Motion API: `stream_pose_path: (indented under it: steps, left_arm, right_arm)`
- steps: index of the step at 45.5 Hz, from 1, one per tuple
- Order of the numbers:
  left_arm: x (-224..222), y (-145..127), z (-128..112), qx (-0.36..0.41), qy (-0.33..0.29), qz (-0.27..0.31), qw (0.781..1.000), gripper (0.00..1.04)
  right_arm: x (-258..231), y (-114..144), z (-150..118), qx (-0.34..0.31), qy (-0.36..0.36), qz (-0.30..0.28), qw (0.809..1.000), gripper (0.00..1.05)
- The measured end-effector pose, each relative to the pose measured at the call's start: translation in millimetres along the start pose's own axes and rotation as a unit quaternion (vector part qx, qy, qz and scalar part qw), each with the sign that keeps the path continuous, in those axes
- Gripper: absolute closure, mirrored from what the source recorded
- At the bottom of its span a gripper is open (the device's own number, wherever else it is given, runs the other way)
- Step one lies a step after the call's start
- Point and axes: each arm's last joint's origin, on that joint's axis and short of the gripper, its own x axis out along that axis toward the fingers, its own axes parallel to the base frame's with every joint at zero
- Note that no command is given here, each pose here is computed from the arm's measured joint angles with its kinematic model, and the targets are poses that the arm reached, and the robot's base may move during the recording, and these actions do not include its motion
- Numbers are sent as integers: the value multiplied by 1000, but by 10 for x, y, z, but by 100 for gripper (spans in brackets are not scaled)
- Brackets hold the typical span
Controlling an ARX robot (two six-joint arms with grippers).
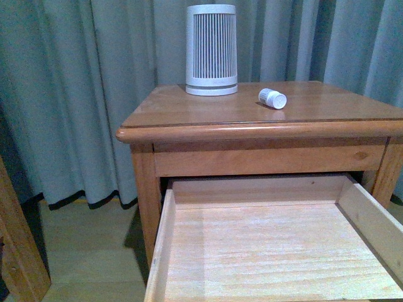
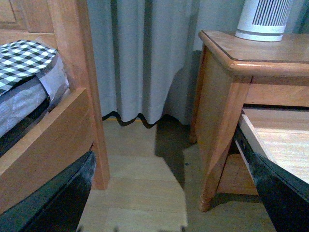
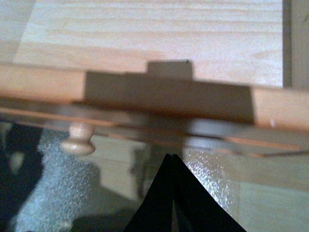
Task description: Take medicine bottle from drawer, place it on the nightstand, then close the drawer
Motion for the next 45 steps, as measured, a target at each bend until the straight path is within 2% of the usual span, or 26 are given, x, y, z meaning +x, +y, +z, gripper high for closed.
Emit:
stream_pose_path:
  steps: [8, 20, 30, 38, 45]
  left_arm:
    - [0, 0, 0, 0, 0, 0, 1000, 7]
    - [0, 0, 0, 0, 0, 0, 1000, 7]
    - [0, 0, 0, 0, 0, 0, 1000, 7]
    - [0, 0, 0, 0, 0, 0, 1000, 7]
    - [0, 0, 0, 0, 0, 0, 1000, 7]
  right_arm:
    - [547, -86, 137, -32, -18, -21, 999, 102]
    - [1178, -166, 581, -101, -67, -30, 992, 102]
    - [1478, -219, 944, -177, -163, -22, 970, 102]
    - [1635, -318, 1042, -189, -182, -33, 964, 102]
    - [1809, -491, 1017, -180, -178, -44, 966, 102]
